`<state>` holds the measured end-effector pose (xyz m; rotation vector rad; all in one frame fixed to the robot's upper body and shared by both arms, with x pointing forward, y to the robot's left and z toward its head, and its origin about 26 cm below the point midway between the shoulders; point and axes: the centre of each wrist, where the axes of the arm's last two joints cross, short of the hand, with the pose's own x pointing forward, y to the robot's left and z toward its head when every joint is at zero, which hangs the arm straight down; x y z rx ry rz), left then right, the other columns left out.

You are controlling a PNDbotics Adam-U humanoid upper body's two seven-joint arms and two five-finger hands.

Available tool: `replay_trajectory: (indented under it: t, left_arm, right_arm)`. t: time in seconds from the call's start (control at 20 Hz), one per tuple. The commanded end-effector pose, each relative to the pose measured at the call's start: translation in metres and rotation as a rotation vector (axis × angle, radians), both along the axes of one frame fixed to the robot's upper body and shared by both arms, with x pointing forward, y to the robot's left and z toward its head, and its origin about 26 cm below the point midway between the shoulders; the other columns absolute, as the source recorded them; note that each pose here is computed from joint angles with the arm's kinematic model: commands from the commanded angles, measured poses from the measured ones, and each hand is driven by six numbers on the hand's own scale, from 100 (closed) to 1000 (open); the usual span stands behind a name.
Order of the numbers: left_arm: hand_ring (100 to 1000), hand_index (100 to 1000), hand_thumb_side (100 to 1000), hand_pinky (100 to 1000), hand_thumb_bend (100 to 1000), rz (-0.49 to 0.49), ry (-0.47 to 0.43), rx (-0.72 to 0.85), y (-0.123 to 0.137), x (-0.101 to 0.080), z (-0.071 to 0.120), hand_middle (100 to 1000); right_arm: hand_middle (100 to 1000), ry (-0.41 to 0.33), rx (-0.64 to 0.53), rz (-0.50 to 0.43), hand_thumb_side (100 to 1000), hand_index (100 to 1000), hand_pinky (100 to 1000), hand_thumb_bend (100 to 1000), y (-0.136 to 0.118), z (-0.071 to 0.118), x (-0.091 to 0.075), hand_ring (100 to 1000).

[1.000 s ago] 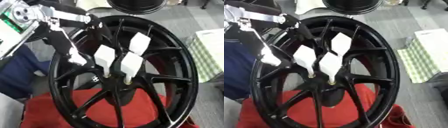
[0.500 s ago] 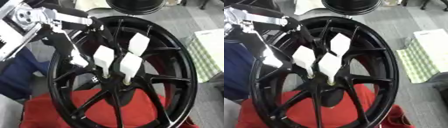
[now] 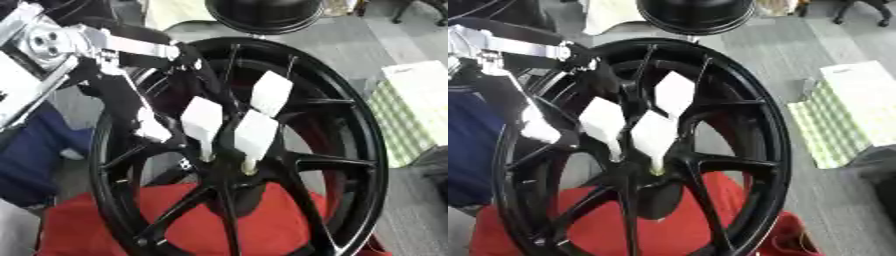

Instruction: Pull the pin out of the wheel hub.

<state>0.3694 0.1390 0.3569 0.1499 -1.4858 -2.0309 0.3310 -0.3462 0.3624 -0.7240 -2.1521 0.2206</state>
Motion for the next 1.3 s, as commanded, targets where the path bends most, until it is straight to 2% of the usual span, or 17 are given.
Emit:
replay_trajectory:
  t: [0.05,0.3,0.75,1.3]
  left_arm:
    - [841,861,188,804,475,0.002,-0.041,0.014,0.001,-0.003,0.009,850]
    - [839,853,154,802,451,-0.01,-0.05,0.029,-0.001,-0.004,0.007,841]
    - [769,762,145,772,444,0.017,-0.116,0.061,-0.005,-0.004,0.009,713]
    - [772,783,145,766,459,0.006,-0.121,0.066,-0.012,-0.003,0.007,724]
  right_arm:
    - [604,-0.066,-0.004,-0.017,668,700,740,100,-0.004,0.02,-0.011,654]
    - [604,-0.065,0.015,-0.026,679,700,739,100,-0.005,0.019,-0.009,654]
    - [602,-0.058,0.044,-0.027,691,700,738,100,-0.005,0.017,-0.007,652]
    - [598,-0.052,0.058,-0.024,695,699,737,100,-0.005,0.015,-0.005,650]
